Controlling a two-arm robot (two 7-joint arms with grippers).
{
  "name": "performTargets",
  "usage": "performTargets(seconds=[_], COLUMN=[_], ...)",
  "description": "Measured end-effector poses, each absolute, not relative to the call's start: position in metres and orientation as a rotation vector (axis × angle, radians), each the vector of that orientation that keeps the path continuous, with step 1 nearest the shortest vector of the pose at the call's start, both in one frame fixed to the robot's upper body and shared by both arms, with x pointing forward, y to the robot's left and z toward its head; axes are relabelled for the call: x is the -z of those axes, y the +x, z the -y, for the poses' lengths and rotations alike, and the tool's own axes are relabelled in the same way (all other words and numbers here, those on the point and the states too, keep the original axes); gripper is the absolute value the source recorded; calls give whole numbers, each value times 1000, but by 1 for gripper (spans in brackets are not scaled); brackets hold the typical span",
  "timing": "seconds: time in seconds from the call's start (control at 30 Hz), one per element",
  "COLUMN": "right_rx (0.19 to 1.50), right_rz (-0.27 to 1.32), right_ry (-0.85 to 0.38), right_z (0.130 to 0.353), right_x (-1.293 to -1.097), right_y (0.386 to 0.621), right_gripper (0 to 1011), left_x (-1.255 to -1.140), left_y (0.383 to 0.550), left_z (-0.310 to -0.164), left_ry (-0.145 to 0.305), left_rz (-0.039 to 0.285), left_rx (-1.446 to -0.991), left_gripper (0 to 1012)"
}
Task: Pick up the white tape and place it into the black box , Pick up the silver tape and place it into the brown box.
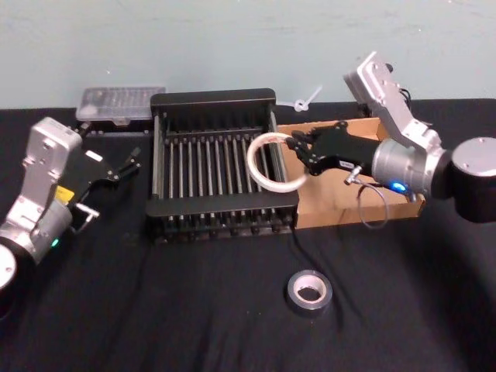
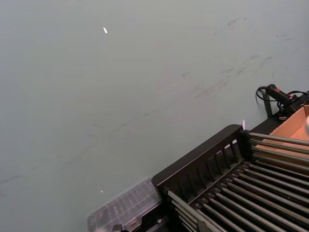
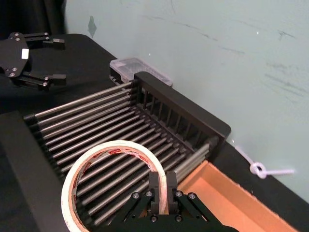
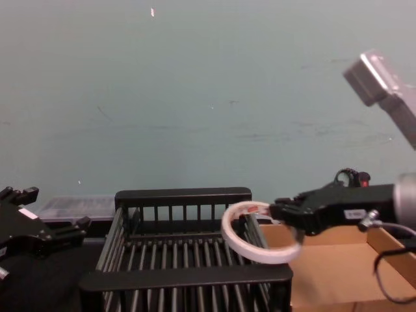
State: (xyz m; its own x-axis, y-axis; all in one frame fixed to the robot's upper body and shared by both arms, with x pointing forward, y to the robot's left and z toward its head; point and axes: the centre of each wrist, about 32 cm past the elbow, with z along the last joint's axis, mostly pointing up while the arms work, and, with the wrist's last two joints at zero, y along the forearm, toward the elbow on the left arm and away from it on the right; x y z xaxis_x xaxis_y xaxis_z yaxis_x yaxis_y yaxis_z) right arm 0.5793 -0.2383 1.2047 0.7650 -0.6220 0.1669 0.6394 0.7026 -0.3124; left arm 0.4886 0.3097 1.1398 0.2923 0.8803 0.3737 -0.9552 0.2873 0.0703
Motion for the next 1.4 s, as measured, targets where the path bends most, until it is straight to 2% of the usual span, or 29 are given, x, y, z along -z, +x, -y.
performTargets(seconds=[0.6,1.3,1.37,1.4], right_rx=[653,651,651,652], right_rz=[116,124,123,123], right_ry=[-401,-406,-406,-406], right_z=[200,195,195,195], right_x=[-1209,-1209,-1209,-1209], right_y=[612,617,617,617], right_gripper=[98,98,113,157], left_x=[-1140,-1140,-1140,-1140], left_y=[489,489,489,489], left_z=[-310,-310,-310,-310], left_ry=[304,305,305,304], left_rz=[285,285,285,285], left_rx=[-1248,-1248,-1248,-1248], left_gripper=[1001,1001,1001,1001])
